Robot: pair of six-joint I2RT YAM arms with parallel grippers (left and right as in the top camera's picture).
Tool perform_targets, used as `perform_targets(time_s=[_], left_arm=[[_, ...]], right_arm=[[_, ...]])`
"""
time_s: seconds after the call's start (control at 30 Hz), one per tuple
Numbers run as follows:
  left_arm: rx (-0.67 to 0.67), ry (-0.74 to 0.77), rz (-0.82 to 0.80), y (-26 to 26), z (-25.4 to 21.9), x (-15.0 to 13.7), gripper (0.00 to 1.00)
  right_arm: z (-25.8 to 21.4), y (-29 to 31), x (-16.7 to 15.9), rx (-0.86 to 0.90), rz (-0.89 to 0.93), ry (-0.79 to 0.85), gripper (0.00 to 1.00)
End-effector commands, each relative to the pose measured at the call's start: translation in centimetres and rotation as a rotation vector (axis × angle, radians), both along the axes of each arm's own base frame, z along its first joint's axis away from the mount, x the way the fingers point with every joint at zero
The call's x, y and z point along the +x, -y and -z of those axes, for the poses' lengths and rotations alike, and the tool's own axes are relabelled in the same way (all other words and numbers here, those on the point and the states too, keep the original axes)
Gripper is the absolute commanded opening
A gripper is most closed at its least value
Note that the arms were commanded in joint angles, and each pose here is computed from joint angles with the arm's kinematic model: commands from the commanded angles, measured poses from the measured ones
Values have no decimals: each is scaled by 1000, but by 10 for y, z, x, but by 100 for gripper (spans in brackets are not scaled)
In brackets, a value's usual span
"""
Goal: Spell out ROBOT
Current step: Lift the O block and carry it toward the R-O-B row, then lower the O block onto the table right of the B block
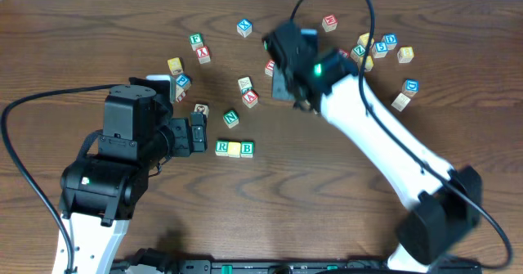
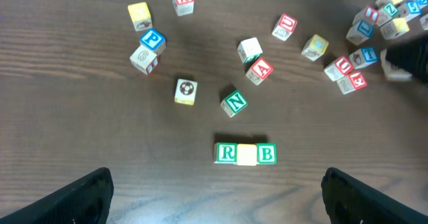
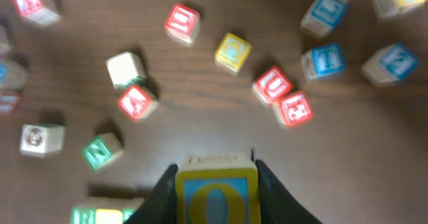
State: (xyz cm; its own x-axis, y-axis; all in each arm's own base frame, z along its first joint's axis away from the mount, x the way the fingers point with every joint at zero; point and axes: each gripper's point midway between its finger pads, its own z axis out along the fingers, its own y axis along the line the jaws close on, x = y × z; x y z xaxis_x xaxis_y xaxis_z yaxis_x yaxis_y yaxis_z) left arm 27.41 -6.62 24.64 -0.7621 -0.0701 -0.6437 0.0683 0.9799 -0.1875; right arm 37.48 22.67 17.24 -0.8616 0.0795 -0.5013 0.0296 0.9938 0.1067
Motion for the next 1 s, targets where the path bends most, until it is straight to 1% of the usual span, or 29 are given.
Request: perform_targets(time_s=[0.0, 0.03, 0.07, 0.1, 0.2, 0.33, 0.77, 0.97], left_arm=[[-2, 20, 7, 0, -8, 1, 98], [-2, 20, 8, 0, -8, 1, 98], [-2, 20, 7, 0, -8, 1, 98], [-2, 20, 7, 0, -8, 1, 98], [-2, 20, 7, 0, -8, 1, 98], [-2, 20, 7, 0, -8, 1, 98], [-2, 20, 7, 0, -8, 1, 98], [-2, 20, 7, 0, -8, 1, 98]], right_arm=[[7, 7, -27, 47, 22, 7, 1], [13, 7, -34, 56, 23, 6, 1], [30, 8, -50, 53, 28, -4, 1], [38, 9, -56, 43, 37, -12, 1], [64, 10, -72, 6, 56, -32, 1], [94, -2, -85, 4, 28, -44, 1], [155, -23, -87, -31, -8, -106, 1], [159, -28, -85, -21, -25, -103, 1]])
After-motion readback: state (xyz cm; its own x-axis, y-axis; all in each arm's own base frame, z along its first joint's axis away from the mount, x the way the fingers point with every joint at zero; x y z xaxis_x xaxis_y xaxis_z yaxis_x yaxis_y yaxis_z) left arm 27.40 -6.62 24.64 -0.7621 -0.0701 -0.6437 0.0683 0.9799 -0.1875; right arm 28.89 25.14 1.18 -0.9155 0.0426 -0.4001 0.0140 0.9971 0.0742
